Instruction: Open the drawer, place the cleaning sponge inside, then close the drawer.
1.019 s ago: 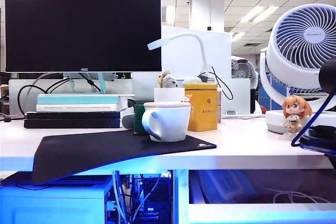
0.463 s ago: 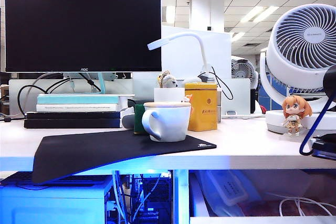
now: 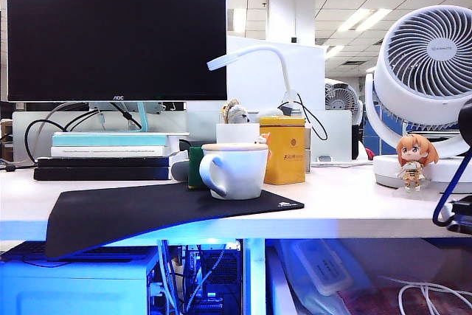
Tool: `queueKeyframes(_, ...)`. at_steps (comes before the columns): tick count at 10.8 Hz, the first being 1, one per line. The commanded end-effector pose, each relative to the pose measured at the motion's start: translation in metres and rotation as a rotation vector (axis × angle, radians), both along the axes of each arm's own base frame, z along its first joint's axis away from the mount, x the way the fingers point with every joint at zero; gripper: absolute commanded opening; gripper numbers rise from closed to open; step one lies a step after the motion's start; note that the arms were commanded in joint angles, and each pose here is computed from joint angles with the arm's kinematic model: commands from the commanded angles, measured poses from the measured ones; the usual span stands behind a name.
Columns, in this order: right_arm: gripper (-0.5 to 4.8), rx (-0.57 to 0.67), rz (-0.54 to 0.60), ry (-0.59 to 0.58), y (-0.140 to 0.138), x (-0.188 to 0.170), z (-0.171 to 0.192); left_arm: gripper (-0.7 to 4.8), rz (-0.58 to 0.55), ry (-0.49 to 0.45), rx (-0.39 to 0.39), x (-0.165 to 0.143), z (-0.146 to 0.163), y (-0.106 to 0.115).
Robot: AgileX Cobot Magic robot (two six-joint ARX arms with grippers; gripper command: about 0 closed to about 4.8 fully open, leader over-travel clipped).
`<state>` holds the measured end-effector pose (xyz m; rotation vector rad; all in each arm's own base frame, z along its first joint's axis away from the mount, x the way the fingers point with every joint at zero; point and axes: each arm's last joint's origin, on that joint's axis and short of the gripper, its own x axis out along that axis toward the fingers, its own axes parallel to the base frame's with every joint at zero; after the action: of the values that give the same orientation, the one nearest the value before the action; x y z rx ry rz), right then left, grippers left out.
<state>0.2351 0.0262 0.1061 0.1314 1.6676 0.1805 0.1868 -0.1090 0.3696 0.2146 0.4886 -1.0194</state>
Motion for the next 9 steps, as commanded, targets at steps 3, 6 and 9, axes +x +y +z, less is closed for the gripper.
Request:
queueKeyframes(3,-0.05,-0.005,0.025,0.115,-0.001,-0.012,0.002,-0.05,-0.008,-0.02,-0.011,0.0,0.003,0.0)
queueKeyframes(6,-0.05,-0.009,0.028,0.157,-0.001,-0.016,0.003,-0.06,-0.008,-0.02,-0.011,0.0,0.003,0.0)
queueKeyframes(9,-0.05,0.01,0.027,0.028,0.0,-0.004,0.003,-0.05,-0.008,-0.02,-0.011,-0.001,0.003,0.0)
